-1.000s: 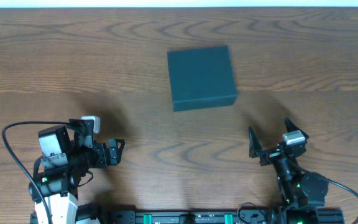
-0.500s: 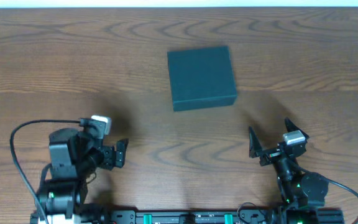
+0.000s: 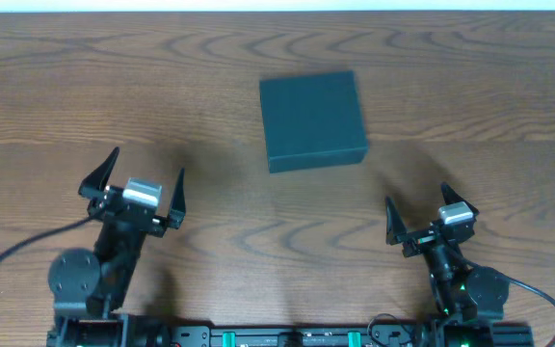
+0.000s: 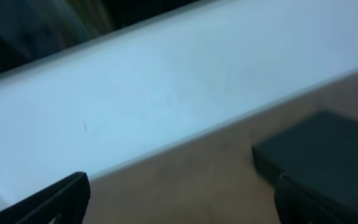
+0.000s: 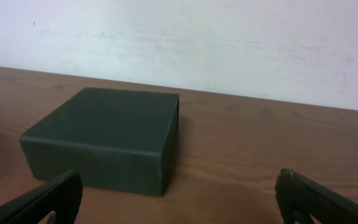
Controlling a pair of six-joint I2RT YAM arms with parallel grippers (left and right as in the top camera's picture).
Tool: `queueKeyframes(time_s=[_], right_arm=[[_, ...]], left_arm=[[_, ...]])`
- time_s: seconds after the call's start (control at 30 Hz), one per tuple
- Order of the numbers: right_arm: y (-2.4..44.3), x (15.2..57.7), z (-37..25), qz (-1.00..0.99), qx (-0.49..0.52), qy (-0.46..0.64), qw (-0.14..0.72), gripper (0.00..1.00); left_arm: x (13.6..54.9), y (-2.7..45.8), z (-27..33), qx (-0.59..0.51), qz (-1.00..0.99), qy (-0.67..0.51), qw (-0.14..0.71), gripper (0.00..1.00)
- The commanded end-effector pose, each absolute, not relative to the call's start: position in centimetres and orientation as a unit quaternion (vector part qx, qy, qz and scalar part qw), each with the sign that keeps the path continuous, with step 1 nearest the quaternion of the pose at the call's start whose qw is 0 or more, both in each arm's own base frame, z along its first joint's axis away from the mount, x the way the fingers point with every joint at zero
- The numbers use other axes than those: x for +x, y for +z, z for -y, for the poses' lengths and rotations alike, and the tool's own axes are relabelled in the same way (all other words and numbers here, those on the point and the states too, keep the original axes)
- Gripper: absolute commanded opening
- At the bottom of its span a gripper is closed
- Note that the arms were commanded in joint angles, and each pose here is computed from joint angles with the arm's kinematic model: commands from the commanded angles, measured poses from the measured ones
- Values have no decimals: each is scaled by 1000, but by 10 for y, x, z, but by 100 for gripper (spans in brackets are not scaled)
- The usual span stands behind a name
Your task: Pack container
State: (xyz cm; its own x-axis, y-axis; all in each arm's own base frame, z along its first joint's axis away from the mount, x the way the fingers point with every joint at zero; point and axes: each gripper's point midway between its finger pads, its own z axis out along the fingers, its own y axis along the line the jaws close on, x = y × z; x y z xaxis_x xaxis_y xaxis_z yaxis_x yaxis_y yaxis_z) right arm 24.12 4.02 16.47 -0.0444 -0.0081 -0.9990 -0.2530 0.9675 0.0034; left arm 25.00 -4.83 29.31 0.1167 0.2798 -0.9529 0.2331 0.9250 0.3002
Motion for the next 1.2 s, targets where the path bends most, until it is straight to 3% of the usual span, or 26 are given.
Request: queueKeyframes(time_s=[0.0, 0.27, 0.53, 0.9, 1.17], right_arm=[[164, 241, -43, -717, -90, 98, 684, 99], [164, 241, -43, -717, -90, 98, 684, 99], [164, 241, -43, -717, -90, 98, 684, 99], [164, 241, -43, -717, -90, 98, 684, 99], [164, 241, -43, -717, -90, 98, 684, 99]], left_arm=[[246, 277, 49, 162, -647, -6, 745, 95], [238, 239, 39, 122, -595, 0, 794, 96], [241, 213, 36, 110, -641, -6, 760, 95], [244, 137, 12, 57, -757, 20, 650, 95], [243, 135, 7, 40, -761, 23, 647, 95]])
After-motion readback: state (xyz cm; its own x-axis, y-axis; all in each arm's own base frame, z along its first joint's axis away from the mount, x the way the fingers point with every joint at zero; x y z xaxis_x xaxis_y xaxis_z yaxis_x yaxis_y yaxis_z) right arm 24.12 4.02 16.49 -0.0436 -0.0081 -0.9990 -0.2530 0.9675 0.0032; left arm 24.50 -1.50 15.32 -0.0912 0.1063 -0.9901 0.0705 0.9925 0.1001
